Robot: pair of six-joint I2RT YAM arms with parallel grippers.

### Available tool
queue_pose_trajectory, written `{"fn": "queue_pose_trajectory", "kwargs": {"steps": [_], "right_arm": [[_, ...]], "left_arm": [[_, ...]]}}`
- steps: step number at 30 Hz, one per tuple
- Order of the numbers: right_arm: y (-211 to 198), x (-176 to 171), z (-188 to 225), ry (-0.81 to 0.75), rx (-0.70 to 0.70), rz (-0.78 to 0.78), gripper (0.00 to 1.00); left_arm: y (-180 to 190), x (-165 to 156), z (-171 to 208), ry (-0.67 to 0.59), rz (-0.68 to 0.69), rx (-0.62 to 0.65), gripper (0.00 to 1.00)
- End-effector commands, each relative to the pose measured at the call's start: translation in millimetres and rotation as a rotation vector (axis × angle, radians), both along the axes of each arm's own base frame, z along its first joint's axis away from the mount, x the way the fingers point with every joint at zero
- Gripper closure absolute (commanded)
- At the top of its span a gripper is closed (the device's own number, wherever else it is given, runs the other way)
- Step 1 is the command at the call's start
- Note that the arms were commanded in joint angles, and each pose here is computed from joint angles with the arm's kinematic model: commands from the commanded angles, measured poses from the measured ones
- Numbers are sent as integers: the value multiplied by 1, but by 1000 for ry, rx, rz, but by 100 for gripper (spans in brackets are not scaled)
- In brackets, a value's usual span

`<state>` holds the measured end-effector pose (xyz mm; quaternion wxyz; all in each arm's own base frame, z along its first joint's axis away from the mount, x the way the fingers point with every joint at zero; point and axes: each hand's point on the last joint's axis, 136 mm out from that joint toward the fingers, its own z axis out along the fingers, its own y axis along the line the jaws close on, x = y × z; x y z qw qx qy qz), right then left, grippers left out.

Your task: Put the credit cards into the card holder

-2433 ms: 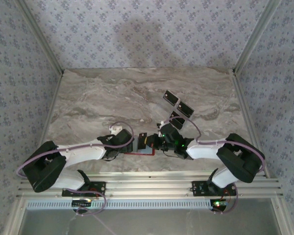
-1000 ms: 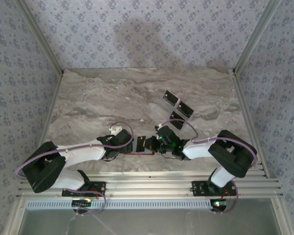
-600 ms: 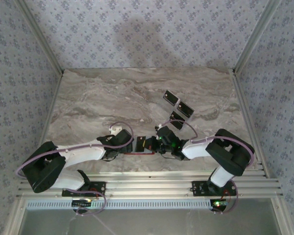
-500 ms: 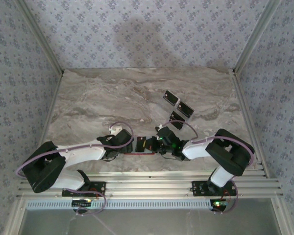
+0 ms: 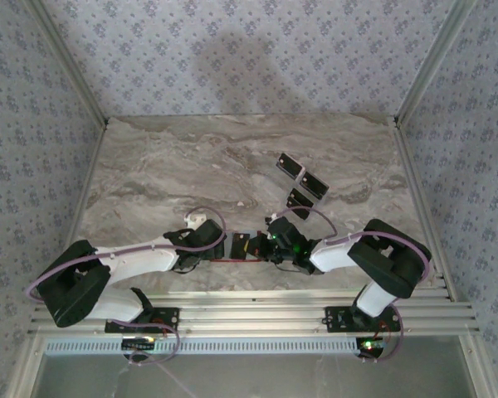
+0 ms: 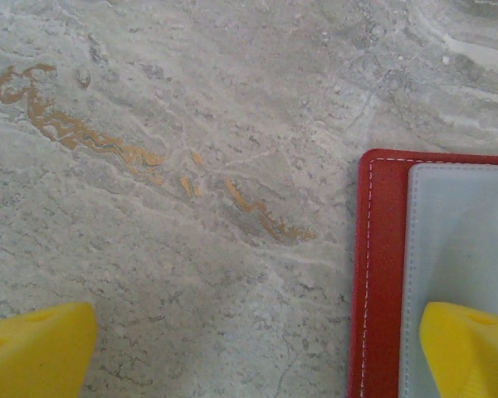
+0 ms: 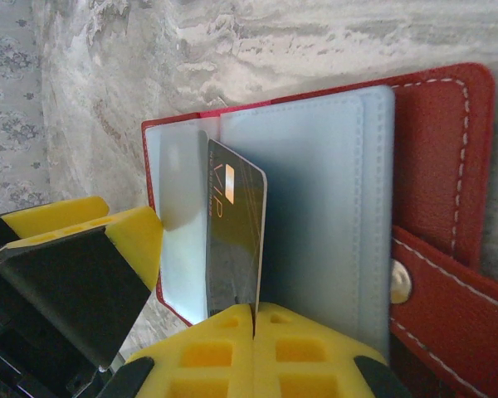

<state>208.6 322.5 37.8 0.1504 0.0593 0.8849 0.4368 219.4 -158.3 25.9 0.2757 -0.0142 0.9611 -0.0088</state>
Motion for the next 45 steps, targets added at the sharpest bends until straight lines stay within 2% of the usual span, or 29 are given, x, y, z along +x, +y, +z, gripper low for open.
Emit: {"fn": "queue_pose_trajectory", "kwargs": {"steps": [1, 27, 36, 38, 40, 41, 43, 45], "right_arm": [[-1, -7, -12, 43, -29, 20, 100], [22, 2, -25, 99, -13, 78, 100], [33, 5, -25, 115, -26, 122, 100], [32, 6, -23, 113, -29, 130, 86], [29, 7, -20, 111, -33, 134, 65], [28, 7, -18, 107, -35, 138, 58], [24, 7, -14, 99, -53, 140, 49], [20, 8, -11, 94, -71, 146, 46]], "left_arm": [[20, -15, -12, 53, -1, 87, 0], [16, -15, -11, 52, -5, 73, 0], [10, -7, 6, 12, 14, 47, 0], [11, -3, 14, -4, 30, 46, 0], [13, -1, 21, -13, 49, 52, 0], [14, 1, 25, -19, 58, 53, 0], [17, 3, 30, -23, 76, 60, 0], [22, 5, 31, -21, 93, 67, 0]]}}
